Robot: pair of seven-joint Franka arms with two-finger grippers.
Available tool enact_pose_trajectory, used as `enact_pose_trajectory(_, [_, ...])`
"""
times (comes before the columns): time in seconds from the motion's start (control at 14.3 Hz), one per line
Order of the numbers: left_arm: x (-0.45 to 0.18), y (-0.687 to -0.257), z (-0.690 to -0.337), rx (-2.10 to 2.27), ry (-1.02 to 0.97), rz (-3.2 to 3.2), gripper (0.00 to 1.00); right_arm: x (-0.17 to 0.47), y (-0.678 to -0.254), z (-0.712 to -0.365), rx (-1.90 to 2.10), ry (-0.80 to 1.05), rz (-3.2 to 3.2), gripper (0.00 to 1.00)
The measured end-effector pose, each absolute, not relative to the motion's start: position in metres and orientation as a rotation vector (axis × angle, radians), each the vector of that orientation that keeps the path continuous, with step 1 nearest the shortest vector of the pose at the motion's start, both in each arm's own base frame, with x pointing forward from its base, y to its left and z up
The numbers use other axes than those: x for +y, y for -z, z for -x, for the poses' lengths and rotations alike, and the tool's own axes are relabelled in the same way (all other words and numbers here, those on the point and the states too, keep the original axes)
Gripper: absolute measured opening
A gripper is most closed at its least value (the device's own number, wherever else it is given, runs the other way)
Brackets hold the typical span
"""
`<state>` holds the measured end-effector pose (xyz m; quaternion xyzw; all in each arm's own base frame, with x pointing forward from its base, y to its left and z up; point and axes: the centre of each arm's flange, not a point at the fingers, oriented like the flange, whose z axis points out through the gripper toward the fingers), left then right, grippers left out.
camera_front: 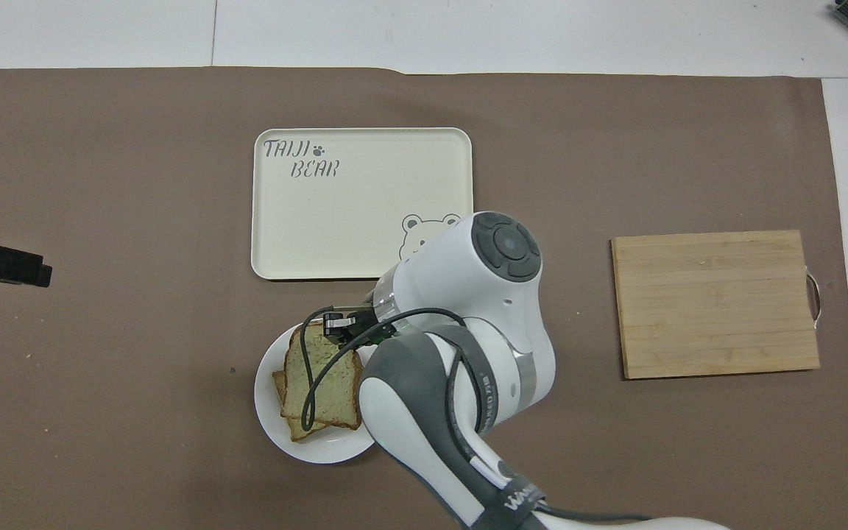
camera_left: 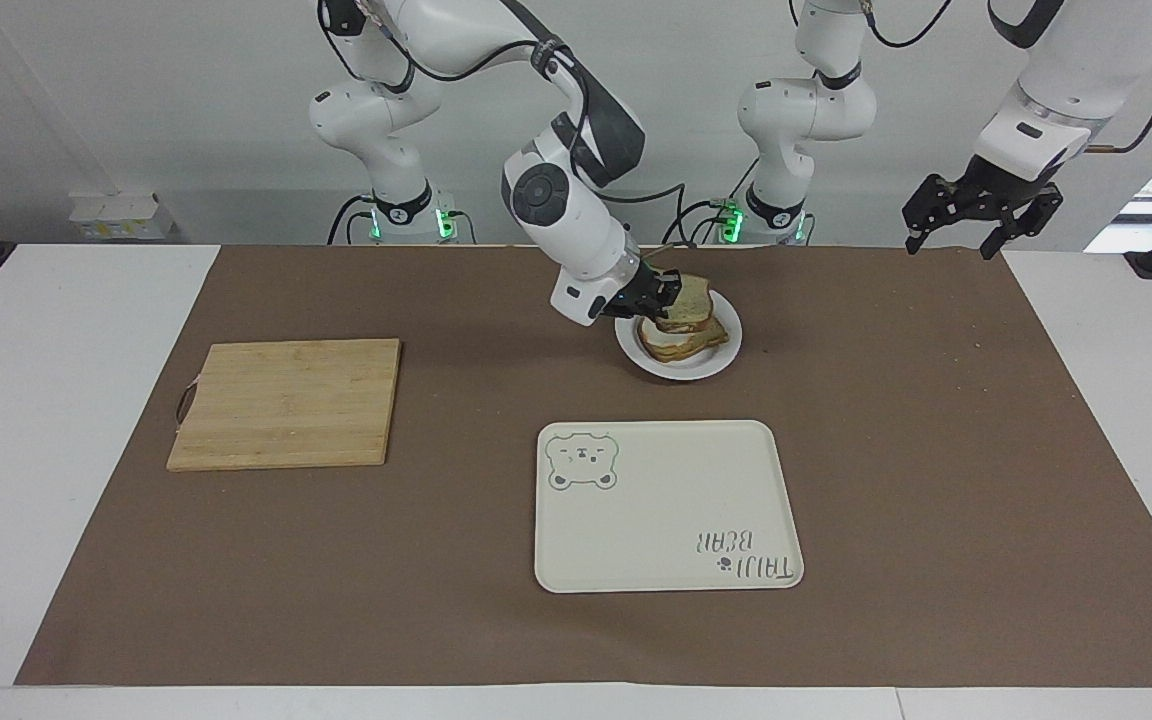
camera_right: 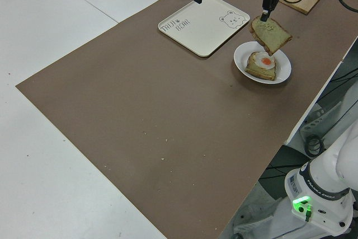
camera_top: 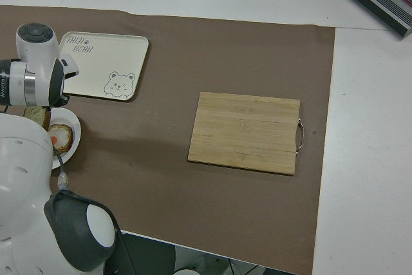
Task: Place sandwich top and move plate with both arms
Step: 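Lower the bread onto the egg toast and open the right gripper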
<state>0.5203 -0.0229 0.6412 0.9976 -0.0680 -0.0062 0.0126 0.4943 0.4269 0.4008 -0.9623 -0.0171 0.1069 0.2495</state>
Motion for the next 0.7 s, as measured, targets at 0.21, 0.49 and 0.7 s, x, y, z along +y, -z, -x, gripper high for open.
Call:
enact_pose_trajectory(0.21, [-0.023,-0.641,-0.520,-0.213,0.019,-3.109,1.00,0.438,-0.374,-0.491,-0.051,-0.309,2.638,0.14])
enact_pose_trajectory(0.49, [-0.024,-0.641,-0.520,-0.215,0.019,-3.109,1.00,0.435,-0.362,-0.495,-0.084,-0.304,2.643,0.14])
enact_pose_trajectory(0.7, [-0.025,-0.641,-0.520,-0.219,0.019,-3.109,1.00,0.437,-0.348,-0.500,-0.068,-0.267,2.649,0.14])
